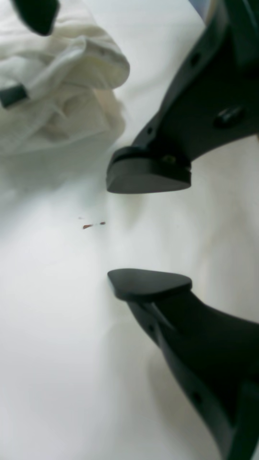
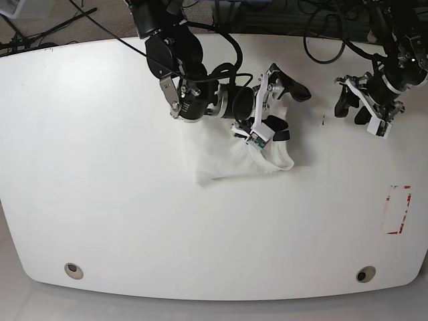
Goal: Fold the T-shirt properly
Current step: 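Release the bundle and regrasp its sides with both grippers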
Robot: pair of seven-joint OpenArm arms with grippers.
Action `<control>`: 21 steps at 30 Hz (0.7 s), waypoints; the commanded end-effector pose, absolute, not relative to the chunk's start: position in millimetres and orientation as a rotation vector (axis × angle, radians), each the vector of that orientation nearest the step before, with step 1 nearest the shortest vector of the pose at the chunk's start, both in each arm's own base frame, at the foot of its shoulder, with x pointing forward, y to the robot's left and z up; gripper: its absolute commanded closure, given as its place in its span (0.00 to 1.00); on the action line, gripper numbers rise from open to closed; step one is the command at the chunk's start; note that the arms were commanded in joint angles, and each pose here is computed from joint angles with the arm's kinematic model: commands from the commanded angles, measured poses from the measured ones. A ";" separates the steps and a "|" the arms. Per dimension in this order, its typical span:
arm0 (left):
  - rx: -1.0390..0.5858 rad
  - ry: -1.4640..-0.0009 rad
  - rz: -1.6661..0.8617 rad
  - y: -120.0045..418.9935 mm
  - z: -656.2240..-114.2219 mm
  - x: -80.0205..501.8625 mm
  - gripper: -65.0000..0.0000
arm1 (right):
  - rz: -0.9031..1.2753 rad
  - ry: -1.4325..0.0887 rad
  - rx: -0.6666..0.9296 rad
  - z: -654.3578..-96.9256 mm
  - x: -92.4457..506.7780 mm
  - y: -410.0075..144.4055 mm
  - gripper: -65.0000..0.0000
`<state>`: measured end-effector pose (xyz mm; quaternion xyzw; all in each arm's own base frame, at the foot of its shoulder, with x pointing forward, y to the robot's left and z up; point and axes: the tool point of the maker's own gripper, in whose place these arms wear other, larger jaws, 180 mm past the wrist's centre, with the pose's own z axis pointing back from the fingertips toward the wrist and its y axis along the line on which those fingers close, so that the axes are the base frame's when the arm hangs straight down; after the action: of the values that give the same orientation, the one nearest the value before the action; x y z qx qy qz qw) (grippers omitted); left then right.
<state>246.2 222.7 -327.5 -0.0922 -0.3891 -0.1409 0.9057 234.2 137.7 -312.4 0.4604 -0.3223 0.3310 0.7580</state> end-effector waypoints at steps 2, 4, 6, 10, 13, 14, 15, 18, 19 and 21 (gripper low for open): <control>-0.210 -0.869 -0.413 199.2 -303.4 259.0 0.53 | 0.681 -0.815 0.962 -292.8 260.6 111.9 0.15; -0.243 -0.881 -0.469 178.6 -299.8 263.7 0.53 | 0.630 -0.865 0.904 -289.7 278.5 83.7 0.15; -0.284 -0.868 -0.520 158.6 -302.9 263.2 0.53 | 0.578 -0.906 0.842 -288.3 296.2 56.2 0.15; -0.360 -0.866 -0.614 119.6 -303.0 265.7 0.53 | 0.492 -0.959 0.748 -285.8 334.2 10.1 0.17; -0.413 -0.853 -0.666 95.2 -305.6 261.3 0.53 | 0.483 -0.943 0.712 -291.6 356.3 -6.0 0.32; -0.434 -0.860 -0.668 86.9 -304.5 261.5 0.53 | 0.482 -0.935 0.702 -293.7 362.3 -10.0 0.40; -0.446 -0.873 -0.668 80.9 -301.8 263.9 0.53 | 0.476 -0.925 0.698 -297.0 366.9 -12.9 0.46; -0.479 -0.888 -0.653 68.9 -299.7 266.5 0.53 | 0.458 -0.891 0.687 -305.6 383.8 -20.5 0.65; -0.485 -0.893 -0.649 67.1 -298.9 267.5 0.53 | 0.451 -0.880 0.686 -308.6 387.2 -21.7 0.67; -0.480 -0.884 -0.636 66.0 -303.6 268.2 0.53 | 0.429 -0.858 0.667 -319.8 398.7 -25.9 0.68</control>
<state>261.9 66.7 -310.8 -0.2278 -0.4003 -0.3021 0.8346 383.7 -24.6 -329.9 0.3127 -0.3857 0.2088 0.8425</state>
